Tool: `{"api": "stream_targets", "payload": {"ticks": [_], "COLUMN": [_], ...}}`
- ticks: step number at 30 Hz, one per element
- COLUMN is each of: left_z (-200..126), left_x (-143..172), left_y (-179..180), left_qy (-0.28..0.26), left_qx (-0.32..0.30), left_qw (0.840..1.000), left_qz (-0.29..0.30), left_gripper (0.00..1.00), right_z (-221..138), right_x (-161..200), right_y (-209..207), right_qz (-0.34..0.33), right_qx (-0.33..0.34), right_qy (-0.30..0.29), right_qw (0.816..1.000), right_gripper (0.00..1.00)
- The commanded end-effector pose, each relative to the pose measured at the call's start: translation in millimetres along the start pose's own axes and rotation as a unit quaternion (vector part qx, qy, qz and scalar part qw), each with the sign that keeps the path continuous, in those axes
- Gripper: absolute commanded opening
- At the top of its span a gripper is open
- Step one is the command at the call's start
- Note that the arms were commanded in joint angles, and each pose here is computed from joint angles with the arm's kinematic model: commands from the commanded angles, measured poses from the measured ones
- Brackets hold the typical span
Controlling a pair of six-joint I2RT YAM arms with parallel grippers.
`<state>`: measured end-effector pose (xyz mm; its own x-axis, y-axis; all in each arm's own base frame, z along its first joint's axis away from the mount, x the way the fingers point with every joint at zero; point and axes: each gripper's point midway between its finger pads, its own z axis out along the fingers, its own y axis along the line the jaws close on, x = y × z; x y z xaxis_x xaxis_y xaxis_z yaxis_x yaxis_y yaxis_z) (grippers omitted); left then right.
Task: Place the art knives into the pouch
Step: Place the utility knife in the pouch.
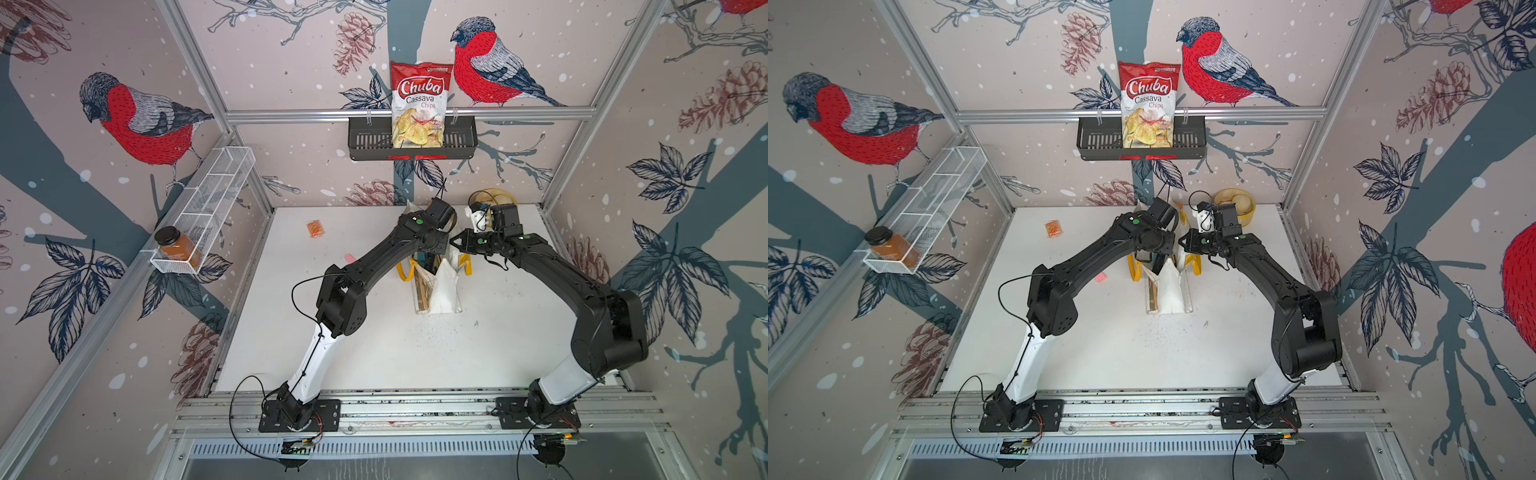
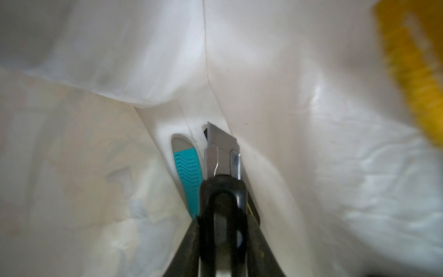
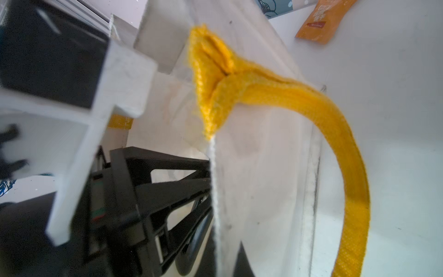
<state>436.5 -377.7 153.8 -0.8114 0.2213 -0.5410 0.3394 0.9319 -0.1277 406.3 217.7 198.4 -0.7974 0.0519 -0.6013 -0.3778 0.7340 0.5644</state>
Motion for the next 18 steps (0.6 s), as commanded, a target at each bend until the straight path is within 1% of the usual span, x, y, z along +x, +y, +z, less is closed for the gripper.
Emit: {"api": "stream_targets", "payload": {"ticks": [1,6,10,18], "left_z": [5.2,11.7,11.8,14.9], "left_x": [8.5,14.7,18.4,24.2], "left_y": [-0.8,0.8,-8.9,-37.2], "left_qy": [0.017,0.029,0.039,0.051], "left_qx": [0.005,0.003,0.030,0.083], "left_qw": [0.999,0.998,0.997,0.993], "left_qz": [0.030,0.053,0.067,0.070], "left_gripper": [0.29,0.29,0.29,0.29], "right_z": [-1.7,-1.3,0.9,5.1], "right_x": [-3.7,-3.7,-4.2,-3.3], "right_y": [6.6,6.1,7.5,10.4], "right_qz": [-0.009,-0.007,-0.008,-0.006], "right_qx": [-0.011,-0.011,-0.012,-0.020], "right_qy": [-0.008,-0.009,-0.008,-0.007], "right_qw": [1.000,1.000,1.000,1.000], "right_gripper": [0.00,0.00,0.00,0.00]}}
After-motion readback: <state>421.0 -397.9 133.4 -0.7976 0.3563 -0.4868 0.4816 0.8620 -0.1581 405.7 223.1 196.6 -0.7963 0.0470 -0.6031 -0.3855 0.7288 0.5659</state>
